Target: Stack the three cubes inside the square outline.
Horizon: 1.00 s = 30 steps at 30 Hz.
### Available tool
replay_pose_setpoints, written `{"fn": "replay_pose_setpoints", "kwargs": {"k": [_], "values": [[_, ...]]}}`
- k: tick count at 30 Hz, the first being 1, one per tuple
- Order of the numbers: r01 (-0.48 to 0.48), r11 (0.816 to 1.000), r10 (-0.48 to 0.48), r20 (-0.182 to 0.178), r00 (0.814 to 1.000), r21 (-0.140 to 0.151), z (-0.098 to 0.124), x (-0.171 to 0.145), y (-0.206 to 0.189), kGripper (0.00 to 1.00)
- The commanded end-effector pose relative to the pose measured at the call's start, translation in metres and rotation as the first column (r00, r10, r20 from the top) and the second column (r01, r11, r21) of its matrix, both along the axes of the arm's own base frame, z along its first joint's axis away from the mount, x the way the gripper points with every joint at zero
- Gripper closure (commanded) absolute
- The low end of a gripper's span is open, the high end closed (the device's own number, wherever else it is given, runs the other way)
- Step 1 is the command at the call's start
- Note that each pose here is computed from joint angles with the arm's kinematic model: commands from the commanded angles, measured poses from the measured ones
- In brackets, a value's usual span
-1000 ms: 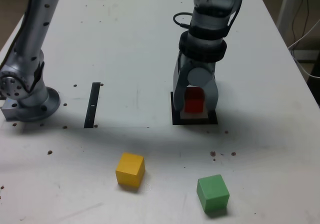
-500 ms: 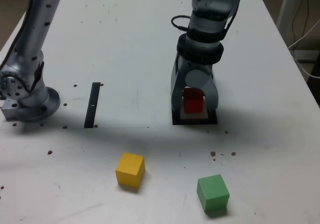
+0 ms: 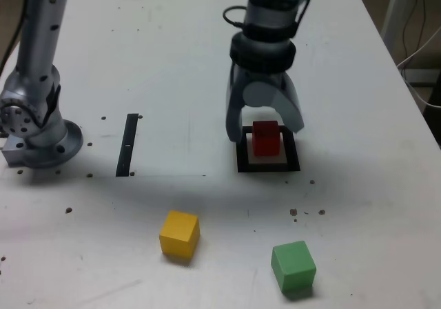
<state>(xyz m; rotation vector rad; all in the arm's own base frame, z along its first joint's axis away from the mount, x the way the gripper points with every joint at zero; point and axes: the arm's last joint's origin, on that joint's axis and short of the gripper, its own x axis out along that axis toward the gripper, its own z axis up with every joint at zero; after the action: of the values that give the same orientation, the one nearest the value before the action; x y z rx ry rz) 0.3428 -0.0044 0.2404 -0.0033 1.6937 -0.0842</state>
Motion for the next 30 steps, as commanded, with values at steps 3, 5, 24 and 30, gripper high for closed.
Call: {"fn": "replay_pose_setpoints", "kwargs": {"k": [3,5,24,30], "values": [[-0.017,1.0,0.017,0.021,1.0,0.012,0.016,-0.017,0.001,0.01],[-0.021,1.0,0.021,0.023,1.0,0.015,0.022,-0.023,0.0,0.01],[0.047,0.999,-0.047,0.02,0.999,0.015,0.048,-0.051,-0.052,0.01],[0.077,0.997,-0.078,0.012,0.997,0.017,0.049,-0.058,-0.07,0.01]]}}
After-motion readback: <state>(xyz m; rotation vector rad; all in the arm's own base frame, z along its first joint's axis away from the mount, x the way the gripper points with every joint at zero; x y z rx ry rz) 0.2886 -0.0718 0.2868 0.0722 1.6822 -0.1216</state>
